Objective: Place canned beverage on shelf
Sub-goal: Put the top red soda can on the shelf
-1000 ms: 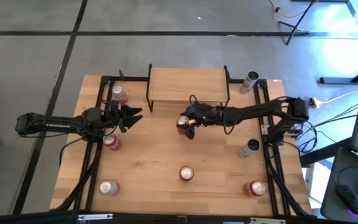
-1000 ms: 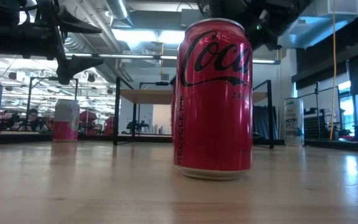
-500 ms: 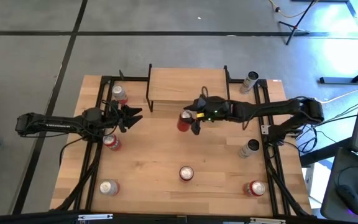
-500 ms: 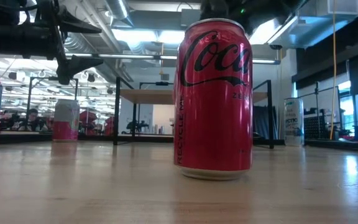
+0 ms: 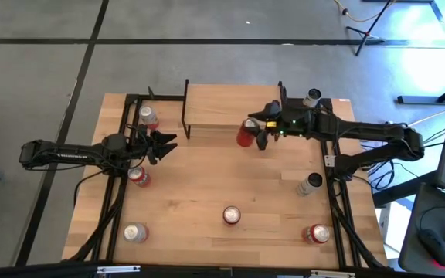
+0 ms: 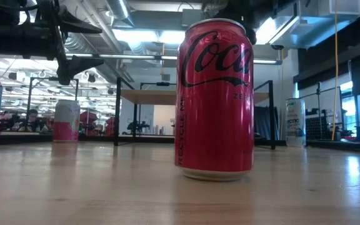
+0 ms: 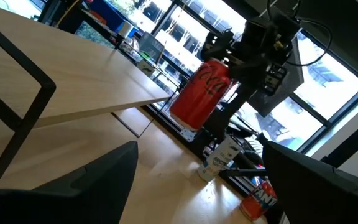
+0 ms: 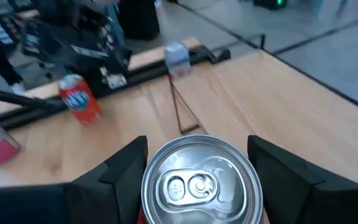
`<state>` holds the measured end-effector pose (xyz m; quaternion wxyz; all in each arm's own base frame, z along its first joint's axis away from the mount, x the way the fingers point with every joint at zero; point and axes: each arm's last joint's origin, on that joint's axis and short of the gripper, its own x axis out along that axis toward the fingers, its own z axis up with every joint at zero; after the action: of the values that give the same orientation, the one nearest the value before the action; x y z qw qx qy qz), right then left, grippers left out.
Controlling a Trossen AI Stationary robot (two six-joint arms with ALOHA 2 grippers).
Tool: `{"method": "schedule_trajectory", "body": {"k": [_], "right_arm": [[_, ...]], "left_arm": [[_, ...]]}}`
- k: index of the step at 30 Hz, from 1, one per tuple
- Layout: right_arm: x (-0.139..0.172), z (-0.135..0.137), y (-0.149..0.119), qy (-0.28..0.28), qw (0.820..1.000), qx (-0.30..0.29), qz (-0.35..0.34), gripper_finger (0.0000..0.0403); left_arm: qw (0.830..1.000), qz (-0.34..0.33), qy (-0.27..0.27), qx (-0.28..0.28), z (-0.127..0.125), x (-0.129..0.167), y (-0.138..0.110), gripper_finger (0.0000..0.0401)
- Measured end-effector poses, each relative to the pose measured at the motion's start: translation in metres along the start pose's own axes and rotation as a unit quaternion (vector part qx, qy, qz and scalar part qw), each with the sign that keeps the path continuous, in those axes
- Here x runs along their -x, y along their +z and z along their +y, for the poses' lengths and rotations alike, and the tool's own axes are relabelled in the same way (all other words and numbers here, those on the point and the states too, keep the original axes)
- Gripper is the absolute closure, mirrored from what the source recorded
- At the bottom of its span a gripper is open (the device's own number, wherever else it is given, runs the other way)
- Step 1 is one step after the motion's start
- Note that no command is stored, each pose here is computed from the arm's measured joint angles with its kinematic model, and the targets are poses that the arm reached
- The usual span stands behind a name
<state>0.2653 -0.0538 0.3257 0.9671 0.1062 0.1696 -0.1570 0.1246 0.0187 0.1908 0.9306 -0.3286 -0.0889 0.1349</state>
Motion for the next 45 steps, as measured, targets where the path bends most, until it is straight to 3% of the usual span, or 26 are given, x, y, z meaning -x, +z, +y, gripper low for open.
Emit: {"method": "schedule_trajectory", "body": {"k": [11, 19, 28, 45], "right_arm": [[0.019, -0.053, 0.014, -0.103, 0.994, 0.005, -0.027, 0.0168], [0.030, -0.100, 0.021, -0.158, 0.987, 0.004, -0.005, 0.0167], [0.049, -0.128, 0.025, -0.146, 0.988, -0.013, 0.040, 0.0167], [0.027, -0.140, 0.020, -0.141, 0.989, -0.009, 0.032, 0.0166]], "left_arm": [[1.000, 0.000, 0.000, 0.003, 0.000, 0.000, 0.000, 0.0062], [1.000, -0.001, 0.001, 0.008, 0.000, 0.000, 0.000, 0.0062], [1.000, -0.003, 0.004, 0.015, 0.000, 0.000, 0.000, 0.0062], [1.000, -0.009, 0.010, 0.015, 0.001, 0.000, 0.001, 0.0062]]}}
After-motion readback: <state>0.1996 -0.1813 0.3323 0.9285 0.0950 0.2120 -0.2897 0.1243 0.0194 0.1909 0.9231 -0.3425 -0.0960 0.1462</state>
